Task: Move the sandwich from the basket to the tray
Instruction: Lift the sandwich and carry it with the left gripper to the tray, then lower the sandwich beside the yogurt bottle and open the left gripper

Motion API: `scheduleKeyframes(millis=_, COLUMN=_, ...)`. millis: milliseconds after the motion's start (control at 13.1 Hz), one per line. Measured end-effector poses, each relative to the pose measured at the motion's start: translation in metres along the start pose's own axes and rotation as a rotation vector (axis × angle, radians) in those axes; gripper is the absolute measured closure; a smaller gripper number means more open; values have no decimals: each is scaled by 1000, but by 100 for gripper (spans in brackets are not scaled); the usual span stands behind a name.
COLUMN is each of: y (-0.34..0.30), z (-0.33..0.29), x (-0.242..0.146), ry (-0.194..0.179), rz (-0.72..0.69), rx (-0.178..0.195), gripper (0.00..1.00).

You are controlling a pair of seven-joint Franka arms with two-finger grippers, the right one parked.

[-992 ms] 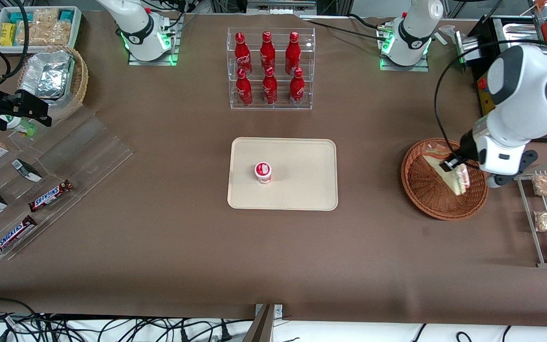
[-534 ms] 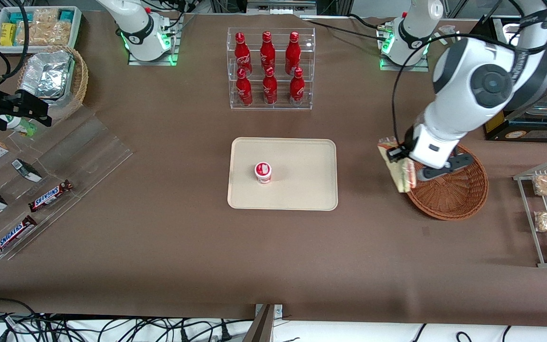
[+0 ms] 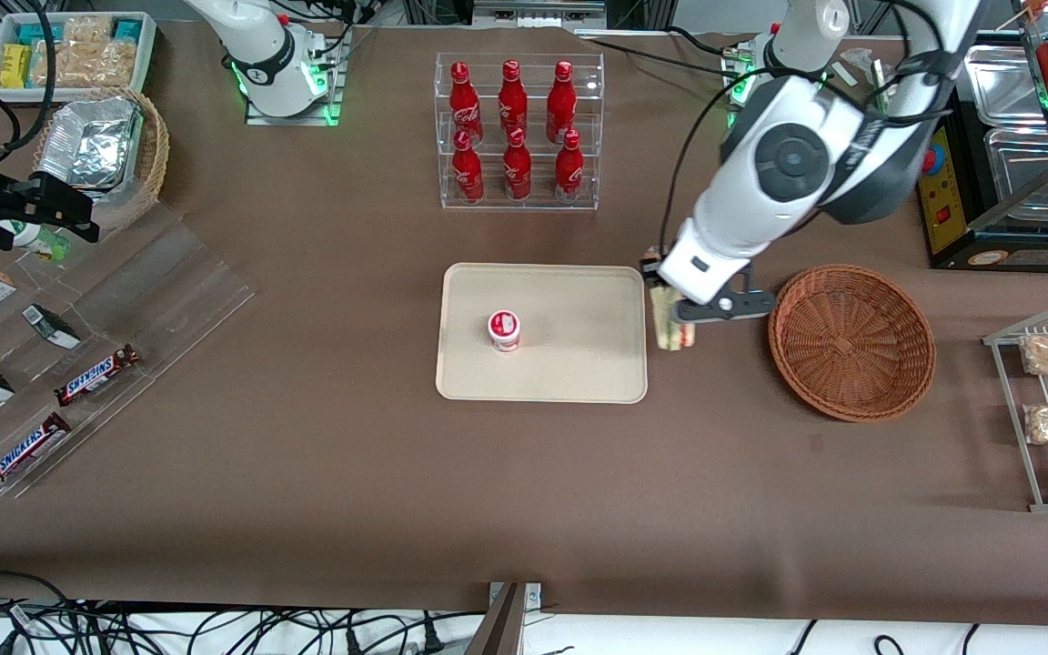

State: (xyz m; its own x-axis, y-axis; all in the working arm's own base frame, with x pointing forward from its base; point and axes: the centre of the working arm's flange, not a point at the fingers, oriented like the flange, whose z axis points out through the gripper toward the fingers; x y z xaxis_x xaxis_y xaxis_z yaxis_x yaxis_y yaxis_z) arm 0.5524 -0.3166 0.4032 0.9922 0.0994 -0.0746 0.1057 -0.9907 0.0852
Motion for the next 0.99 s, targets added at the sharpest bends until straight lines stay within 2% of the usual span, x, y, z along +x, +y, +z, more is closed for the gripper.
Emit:
scheduleKeyframes(millis=153, y=23, z=28, x=-6, ry=2, rz=41, rx=-11, gripper=84)
scheduleKeyframes(millis=305, y=34, z=53, x=-6, ry=-10, rz=44, rx=-20, gripper=84)
scheduleKeyframes(millis=611, y=41, z=99, x=-6, ry=-11, rz=25, rx=27, gripper=84)
scheduleKeyframes(millis=763, y=48, z=120, x=-9, ry=-12, rz=23, rx=35, gripper=84)
scheduleKeyframes(millis=992, y=58, z=154, x=-20, ry=-22, rz=55, rx=77, gripper=84)
